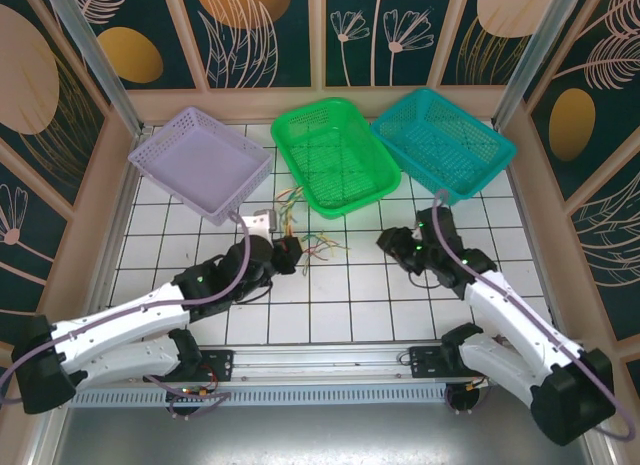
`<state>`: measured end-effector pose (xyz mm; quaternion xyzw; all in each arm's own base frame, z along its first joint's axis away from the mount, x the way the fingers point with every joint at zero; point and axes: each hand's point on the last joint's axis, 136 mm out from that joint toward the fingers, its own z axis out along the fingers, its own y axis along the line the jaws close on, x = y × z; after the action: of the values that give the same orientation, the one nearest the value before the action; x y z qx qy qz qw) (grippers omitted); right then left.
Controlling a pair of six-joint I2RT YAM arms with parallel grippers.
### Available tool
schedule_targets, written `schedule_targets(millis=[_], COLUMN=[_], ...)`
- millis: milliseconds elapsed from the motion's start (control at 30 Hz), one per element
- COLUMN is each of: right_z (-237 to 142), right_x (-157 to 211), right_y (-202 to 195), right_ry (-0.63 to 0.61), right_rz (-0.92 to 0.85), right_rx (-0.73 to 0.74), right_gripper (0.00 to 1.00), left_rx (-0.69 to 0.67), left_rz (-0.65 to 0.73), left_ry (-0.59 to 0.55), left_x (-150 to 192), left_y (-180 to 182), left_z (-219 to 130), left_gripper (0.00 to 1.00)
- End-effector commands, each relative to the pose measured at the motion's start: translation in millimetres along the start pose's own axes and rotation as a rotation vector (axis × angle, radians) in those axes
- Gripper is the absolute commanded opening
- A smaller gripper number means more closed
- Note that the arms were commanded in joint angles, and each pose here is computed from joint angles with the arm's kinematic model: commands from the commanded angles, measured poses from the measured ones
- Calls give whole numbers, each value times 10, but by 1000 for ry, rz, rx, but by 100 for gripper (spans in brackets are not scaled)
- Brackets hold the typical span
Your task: Untangle the cables
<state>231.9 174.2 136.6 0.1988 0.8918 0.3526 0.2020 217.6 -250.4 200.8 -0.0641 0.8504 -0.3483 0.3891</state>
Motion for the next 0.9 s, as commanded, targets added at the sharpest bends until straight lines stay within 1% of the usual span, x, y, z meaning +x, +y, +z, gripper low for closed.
schedule_targets(millis=[0, 100, 200, 267, 333, 467, 500, 567, 633, 700, 767, 867], right_z=[283, 560, 732, 837, 957, 1157, 1179, 1208, 1239, 1251, 1279, 1343], right_x=[167, 317, 348, 331, 296, 252, 234, 193, 145, 85, 51, 98], right_y=[11, -67, -49, -50, -39, -3, 7, -4, -67, -75, -49, -41], right_ry=[19, 91, 110, 90, 74, 80, 73, 58, 41, 25, 27, 60], right_rz=[82, 249, 322, 345, 356, 402, 405, 406, 405, 408, 407, 406], right_rx=[-29, -56, -7, 40, 27, -57, -75, -86, -79, -116, -145, -146], right_gripper=[49, 48, 43, 43, 43, 43, 44, 47, 47, 47, 43, 38], left_rx=[-107, -141, -156, -156, -159, -161, -161, -159, -153, -142, -141, -142], left_rz=[-98, -114, -106, -107, -99, -80, -77, -77, -75, -72, -67, -63], left_ry=[-63, -63, -59, -62, -60, -33, -26, -24, -21, -16, -6, 4], left_x=[-21, 12, 32, 32, 44, 100, 115, 122, 129, 133, 150, 171], left_y=[381, 524, 593, 613, 624, 618, 620, 618, 611, 589, 577, 578], left_z=[-106, -191, -237, -254, -246, -201, -193, -187, -187, -180, -170, -153], left_gripper=[0, 0, 0, 0, 0, 0, 0, 0, 0, 0, 0, 0])
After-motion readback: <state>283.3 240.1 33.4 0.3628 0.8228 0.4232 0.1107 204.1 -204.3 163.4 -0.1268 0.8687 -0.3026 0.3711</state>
